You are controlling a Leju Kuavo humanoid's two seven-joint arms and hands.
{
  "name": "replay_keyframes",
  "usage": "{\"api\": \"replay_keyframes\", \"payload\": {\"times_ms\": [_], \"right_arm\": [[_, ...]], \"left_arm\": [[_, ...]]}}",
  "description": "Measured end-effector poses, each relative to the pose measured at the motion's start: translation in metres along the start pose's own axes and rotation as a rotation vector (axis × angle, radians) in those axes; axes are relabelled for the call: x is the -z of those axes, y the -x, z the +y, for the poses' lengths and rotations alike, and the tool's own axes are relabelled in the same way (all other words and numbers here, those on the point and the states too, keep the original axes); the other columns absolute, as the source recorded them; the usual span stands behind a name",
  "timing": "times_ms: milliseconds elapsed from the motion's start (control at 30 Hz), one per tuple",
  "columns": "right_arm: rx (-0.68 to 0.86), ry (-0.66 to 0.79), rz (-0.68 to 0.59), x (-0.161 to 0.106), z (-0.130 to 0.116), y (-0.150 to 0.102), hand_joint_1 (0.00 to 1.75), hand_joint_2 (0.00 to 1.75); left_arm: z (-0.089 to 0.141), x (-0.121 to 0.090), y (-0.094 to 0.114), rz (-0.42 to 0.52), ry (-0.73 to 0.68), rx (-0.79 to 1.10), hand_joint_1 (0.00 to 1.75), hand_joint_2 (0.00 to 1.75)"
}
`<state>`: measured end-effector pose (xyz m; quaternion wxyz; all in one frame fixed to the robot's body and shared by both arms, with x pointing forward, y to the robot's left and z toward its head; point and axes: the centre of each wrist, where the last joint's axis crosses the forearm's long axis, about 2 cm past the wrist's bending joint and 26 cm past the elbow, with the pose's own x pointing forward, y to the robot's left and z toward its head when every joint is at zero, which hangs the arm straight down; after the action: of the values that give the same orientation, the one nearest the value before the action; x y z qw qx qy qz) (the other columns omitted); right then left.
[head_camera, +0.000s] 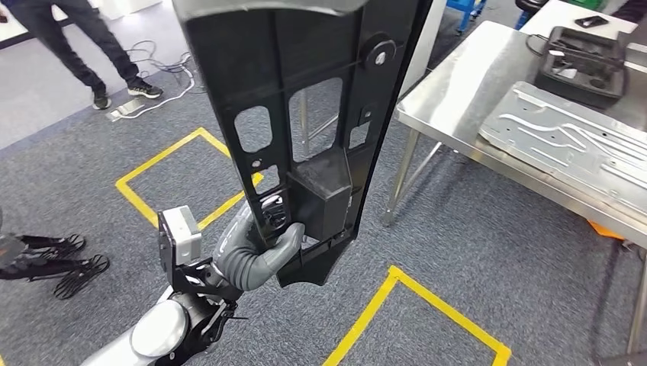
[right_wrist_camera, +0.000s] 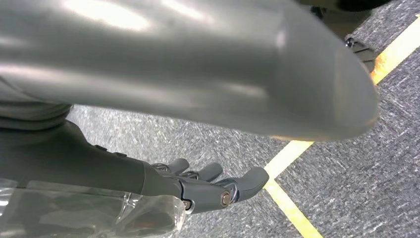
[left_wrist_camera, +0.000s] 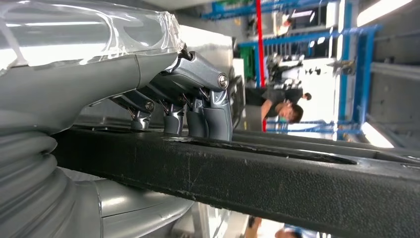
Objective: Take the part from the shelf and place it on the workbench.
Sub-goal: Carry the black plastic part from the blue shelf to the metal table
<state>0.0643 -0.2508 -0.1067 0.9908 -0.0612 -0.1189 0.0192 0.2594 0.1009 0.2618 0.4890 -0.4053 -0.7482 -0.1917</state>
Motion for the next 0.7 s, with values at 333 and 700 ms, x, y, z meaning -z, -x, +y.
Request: {"api": "replay_keyframes", "payload": {"times_ms": [333, 700], "right_arm": [[-0.012, -0.005, -0.004, -0.001, 0.005, 0.000, 0.00, 0.00], [0.021, -0.017, 0.023, -0.001, 0.006, -0.001, 0.00, 0.00]], "left_arm": [[0.009, -0.012, 0.005, 0.036, -0.076, 0.015, 1.75, 1.75], [0.005, -0.010, 0.006, 0.027, -0.012, 0.019, 1.75, 1.75]]}}
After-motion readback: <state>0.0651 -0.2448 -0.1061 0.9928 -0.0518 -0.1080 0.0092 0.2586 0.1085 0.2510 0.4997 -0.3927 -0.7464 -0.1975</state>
